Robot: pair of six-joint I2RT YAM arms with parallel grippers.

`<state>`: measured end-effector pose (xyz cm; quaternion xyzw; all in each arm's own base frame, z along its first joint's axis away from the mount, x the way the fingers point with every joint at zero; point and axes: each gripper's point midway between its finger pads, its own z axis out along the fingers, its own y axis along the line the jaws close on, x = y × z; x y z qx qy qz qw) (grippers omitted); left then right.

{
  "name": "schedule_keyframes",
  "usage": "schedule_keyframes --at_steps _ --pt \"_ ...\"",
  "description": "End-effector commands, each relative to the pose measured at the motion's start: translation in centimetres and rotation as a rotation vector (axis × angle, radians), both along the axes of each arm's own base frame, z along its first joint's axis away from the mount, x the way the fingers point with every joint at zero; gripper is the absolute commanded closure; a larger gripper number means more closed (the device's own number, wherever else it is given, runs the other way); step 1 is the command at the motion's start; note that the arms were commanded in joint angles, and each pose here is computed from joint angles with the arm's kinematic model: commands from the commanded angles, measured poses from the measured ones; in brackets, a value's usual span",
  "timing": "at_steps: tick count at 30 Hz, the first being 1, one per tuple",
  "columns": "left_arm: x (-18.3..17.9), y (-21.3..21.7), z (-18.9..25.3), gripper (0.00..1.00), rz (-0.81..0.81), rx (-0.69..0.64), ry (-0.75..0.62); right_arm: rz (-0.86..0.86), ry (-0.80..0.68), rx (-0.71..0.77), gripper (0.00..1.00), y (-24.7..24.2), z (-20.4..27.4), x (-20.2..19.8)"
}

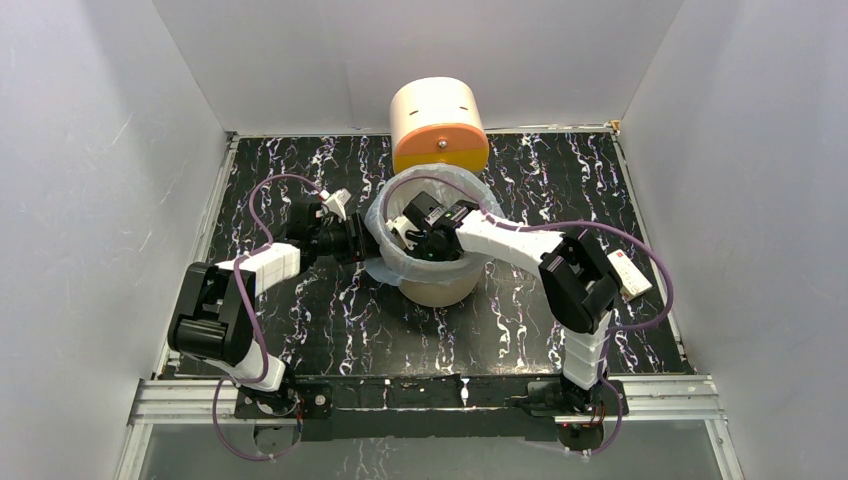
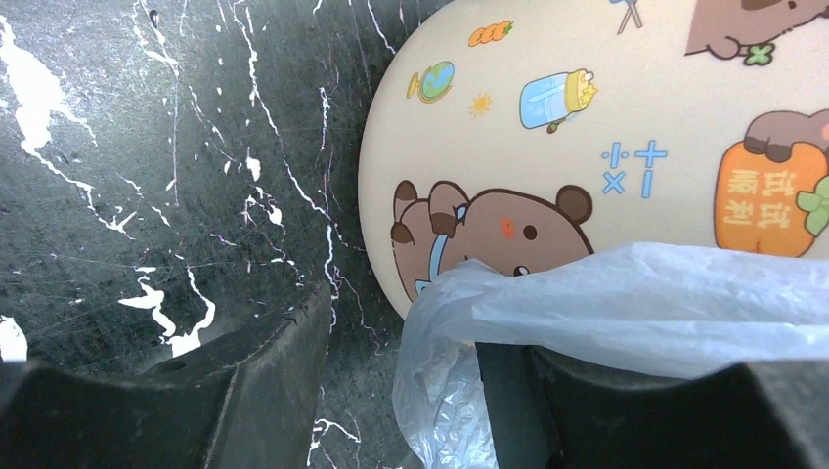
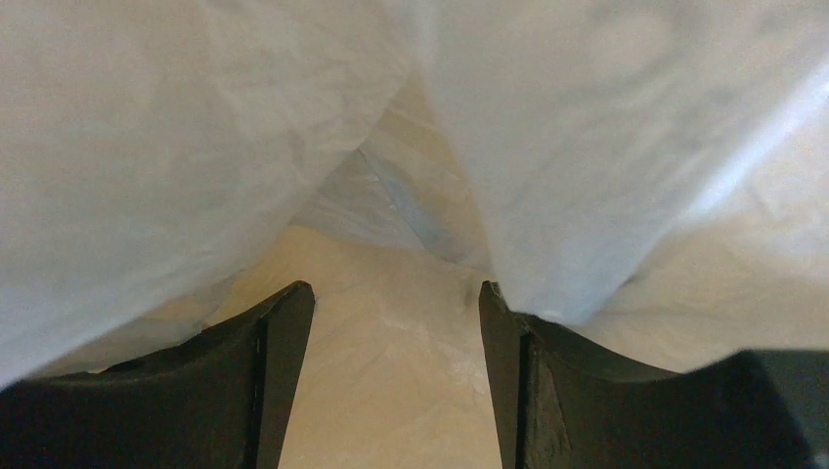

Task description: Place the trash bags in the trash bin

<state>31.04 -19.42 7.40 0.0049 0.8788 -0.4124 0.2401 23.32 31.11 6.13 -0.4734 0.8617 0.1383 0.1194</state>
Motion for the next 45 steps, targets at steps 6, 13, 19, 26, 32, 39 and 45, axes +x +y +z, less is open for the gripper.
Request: schedule_keyframes --at_steps 6,13,19,26,32,39,45 --pt "-0.4 -0.3 2.3 0.47 -0.038 -0.017 -0.044 -0.132 0.125 -0.077 0.29 -1.3 -1.9 -2.3" --pt "-1.1 0.4 3.1 0.42 -0.014 -0.001 -0.061 -0.293 0.199 -0.058 0.32 -0.6 -1.4 -3.2" --pt "-1.3 0.4 3.0 0.41 -0.025 0.007 -0.048 -0.37 0.27 -0.078 0.32 0.2 -0.8 -3.6" --pt "-2.0 0.9 3.2 0.39 0.002 0.017 -0.058 -0.499 0.208 -0.097 0.31 -0.4 -0.8 -2.4" --pt "-2.1 0.9 2.9 0.39 0.005 0.013 -0.052 -0.522 0.222 -0.138 0.31 -1.0 -2.6 -3.2" --pt "-2.3 1.2 2.5 0.39 0.015 0.029 -0.052 -0.496 0.172 -0.008 0.27 0.9 2.0 -2.2" --pt "-2.6 1.2 1.9 0.41 0.008 0.023 -0.038 -0.499 0.151 0.019 0.27 1.2 3.9 -1.9"
